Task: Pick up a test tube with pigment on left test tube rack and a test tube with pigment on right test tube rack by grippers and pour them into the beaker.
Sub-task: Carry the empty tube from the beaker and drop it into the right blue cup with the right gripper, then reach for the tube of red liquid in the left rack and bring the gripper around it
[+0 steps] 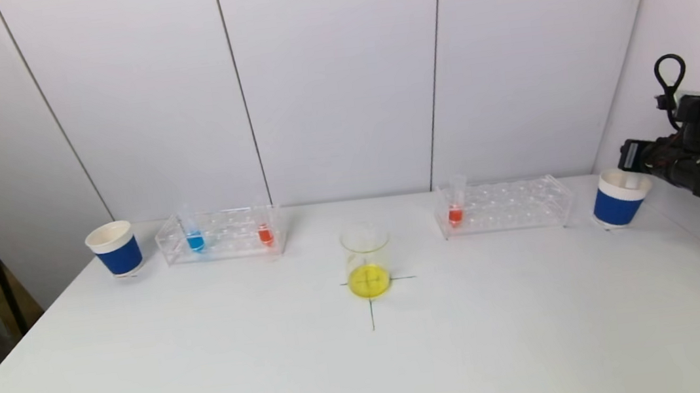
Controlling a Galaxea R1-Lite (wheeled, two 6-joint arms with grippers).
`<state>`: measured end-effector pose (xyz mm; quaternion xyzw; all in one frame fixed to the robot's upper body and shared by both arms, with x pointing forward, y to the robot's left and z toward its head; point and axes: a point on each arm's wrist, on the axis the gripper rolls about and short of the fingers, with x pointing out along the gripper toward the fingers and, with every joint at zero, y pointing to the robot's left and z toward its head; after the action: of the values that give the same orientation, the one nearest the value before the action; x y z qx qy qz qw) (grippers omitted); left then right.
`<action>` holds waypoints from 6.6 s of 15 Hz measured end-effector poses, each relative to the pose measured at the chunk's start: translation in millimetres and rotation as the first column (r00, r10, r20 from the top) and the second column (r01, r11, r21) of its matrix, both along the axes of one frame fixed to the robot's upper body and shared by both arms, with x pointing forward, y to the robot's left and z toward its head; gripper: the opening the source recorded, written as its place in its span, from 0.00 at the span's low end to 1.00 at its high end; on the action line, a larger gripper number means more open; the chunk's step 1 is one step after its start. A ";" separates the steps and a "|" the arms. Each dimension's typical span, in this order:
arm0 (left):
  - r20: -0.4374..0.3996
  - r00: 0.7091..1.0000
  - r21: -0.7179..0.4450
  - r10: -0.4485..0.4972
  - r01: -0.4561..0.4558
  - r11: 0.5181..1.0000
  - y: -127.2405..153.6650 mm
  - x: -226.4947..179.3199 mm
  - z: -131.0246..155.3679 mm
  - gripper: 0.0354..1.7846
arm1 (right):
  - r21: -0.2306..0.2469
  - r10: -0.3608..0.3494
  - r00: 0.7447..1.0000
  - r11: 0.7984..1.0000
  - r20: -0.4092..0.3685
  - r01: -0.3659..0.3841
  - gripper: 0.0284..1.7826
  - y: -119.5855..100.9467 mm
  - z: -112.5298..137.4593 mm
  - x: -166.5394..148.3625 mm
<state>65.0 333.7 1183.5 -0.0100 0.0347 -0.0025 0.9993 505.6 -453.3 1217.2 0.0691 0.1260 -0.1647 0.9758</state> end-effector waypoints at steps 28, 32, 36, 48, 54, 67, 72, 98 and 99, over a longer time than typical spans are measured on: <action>0.000 1.000 0.000 -0.001 0.001 1.000 0.0 0.0 0.0 0.99 | -0.057 0.259 0.944 0.966 0.204 -0.253 0.99 124.7 74.7 -169.9; 0.000 1.000 0.000 0.000 0.000 1.000 0.0 0.0 0.0 0.99 | -0.075 0.257 0.927 0.966 0.272 -0.246 0.99 123.2 81.1 -239.5; 0.000 1.000 0.000 0.000 0.000 1.000 0.0 0.0 0.0 0.99 | -0.089 0.258 0.915 0.966 0.310 -0.242 0.99 119.8 64.0 -307.4; 0.000 1.000 -0.001 0.000 0.000 1.000 0.0 0.0 0.0 0.99 | -0.144 0.344 0.903 0.938 0.258 -0.316 0.99 117.0 -14.0 -435.6; 0.000 1.000 -0.001 0.000 0.000 1.000 0.0 0.0 0.0 0.99 | -0.282 0.395 0.868 0.906 0.300 -0.314 0.99 117.8 -21.1 -437.8; 0.001 1.000 0.000 0.000 0.000 1.000 0.0 0.0 0.1 0.99 | -0.179 0.333 0.914 0.938 0.230 -0.297 0.99 116.7 -34.2 -436.6; 0.045 0.999 0.005 0.002 -0.002 1.000 0.1 2.0 0.9 0.99 | -0.170 0.330 0.915 0.940 0.233 -0.296 0.99 116.6 -34.2 -436.6; 0.050 0.995 0.049 -0.087 0.085 0.995 -18.2 207.2 174.4 0.99 | -0.168 0.329 0.915 0.940 0.233 -0.296 0.99 116.6 -34.2 -436.6; 0.038 0.996 0.049 -0.079 0.077 0.996 -23.5 222.4 167.9 0.99 | -0.168 0.330 0.915 0.940 0.233 -0.296 0.99 116.7 -34.2 -436.6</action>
<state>287.4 310.2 1351.3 0.0152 0.0151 -0.0408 0.9989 69.1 -336.7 1183.0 0.0054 -0.0031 -0.0036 1.0000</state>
